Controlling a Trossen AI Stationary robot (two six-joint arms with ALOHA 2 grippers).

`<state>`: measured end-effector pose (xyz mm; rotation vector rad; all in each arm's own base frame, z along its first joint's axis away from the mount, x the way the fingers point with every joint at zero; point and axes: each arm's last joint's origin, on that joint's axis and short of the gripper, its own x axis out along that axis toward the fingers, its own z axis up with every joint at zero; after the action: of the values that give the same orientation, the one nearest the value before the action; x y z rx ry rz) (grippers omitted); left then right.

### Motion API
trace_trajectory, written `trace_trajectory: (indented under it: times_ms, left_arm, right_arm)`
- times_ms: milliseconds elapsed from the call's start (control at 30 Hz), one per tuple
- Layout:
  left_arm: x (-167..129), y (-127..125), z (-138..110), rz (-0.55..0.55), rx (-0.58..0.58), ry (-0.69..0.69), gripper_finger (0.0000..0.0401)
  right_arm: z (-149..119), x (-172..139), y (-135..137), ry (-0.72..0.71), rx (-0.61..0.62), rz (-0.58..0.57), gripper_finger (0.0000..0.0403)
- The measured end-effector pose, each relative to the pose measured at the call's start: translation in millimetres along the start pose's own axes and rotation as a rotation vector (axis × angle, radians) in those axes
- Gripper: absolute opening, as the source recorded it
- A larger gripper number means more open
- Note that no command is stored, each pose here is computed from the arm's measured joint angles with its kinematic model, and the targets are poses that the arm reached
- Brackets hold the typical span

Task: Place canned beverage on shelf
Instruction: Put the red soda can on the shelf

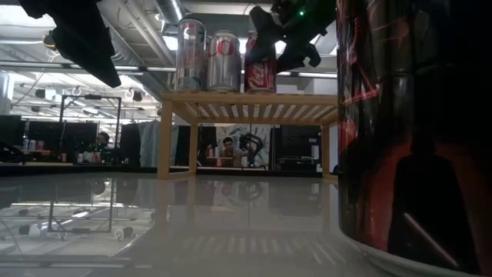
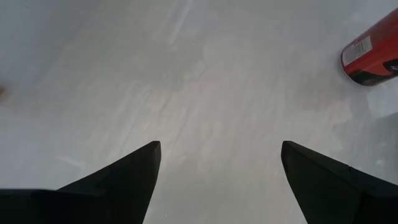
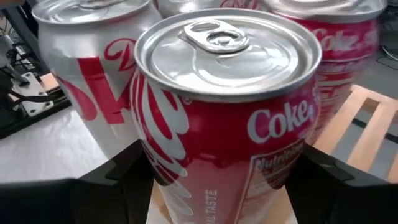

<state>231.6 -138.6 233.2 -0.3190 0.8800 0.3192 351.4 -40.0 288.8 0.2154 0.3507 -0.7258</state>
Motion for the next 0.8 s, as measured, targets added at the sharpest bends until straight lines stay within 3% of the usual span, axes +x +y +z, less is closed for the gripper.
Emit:
trace_trajectory:
  times_ms: [267,567,800]
  left_arm:
    - [0.0,-0.1,-0.1,-0.004,0.000,0.005,0.0322]
    - [0.0,0.0,-0.1,-0.003,0.000,0.005,0.0322]
    - [0.0,0.0,-0.1,-0.003,0.000,0.005,0.0322]
  right_arm:
    - [-1.8,3.1,2.0,-0.002,-0.003,0.004,0.0265]
    - [0.5,2.8,2.6,-0.023,-0.037,0.003,0.0370]
    - [4.7,-1.4,1.3,-0.035,-0.032,0.011,0.0389]
